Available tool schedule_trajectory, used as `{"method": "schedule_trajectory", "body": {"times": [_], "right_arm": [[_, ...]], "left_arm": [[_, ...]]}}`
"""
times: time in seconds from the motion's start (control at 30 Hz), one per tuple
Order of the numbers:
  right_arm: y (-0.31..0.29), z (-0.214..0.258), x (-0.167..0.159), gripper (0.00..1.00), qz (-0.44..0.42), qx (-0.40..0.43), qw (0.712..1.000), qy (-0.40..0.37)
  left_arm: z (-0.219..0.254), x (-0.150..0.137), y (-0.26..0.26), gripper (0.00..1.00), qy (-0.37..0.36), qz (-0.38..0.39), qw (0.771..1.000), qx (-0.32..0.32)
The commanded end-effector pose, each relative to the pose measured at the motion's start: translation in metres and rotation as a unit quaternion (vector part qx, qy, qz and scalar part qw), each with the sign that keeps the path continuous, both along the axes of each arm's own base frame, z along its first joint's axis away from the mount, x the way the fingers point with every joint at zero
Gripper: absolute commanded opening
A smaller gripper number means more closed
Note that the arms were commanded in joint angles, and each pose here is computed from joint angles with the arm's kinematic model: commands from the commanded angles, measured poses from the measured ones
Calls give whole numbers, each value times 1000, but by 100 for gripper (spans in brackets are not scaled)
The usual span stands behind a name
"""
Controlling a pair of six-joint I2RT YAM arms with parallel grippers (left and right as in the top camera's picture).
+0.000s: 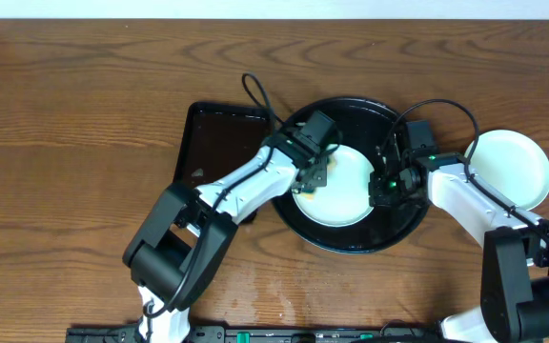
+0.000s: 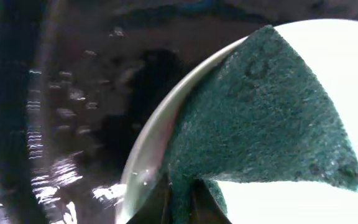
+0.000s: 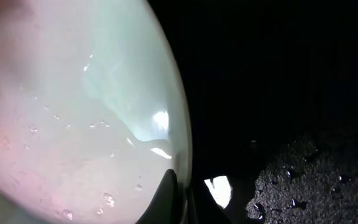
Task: Clean dirty plates on tray and stack at the side
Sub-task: 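Scrub the plate's red stain with the sponge while right gripper holds rim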
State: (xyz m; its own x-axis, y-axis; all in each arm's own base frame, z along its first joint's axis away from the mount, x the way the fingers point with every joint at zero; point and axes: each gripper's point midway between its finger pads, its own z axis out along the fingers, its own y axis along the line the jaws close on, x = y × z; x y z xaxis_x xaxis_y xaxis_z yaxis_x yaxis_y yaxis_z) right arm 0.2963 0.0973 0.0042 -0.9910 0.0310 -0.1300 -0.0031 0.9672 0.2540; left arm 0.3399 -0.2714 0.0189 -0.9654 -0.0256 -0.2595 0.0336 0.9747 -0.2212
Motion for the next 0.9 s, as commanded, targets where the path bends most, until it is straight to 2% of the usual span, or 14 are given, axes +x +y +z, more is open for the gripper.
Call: {"method": "schedule_trajectory", "body": {"times": [0.0,0.13,0.4,0.6,0.87], "right_arm": [[-21,-13,-8,1,10,-54,998,13],[-21,-13,-8,1,10,-54,998,13],[-21,-13,-7,1,9,-54,998,12],[-21,-13,-8,1,10,-54,998,12],[-21,-13,-7,1,9,-54,998,11]], "left_arm": [[-19,-17,-29,8,70,-6,994,-88],[-18,-30,-61,8,83,-36,987,-136],[-50,-80,-91,8,146,-89,976,-136],[-44,-101,-98,8,183,-140,959,-165],[-42,-132,-72,8,241,-168,948,-123]]}}
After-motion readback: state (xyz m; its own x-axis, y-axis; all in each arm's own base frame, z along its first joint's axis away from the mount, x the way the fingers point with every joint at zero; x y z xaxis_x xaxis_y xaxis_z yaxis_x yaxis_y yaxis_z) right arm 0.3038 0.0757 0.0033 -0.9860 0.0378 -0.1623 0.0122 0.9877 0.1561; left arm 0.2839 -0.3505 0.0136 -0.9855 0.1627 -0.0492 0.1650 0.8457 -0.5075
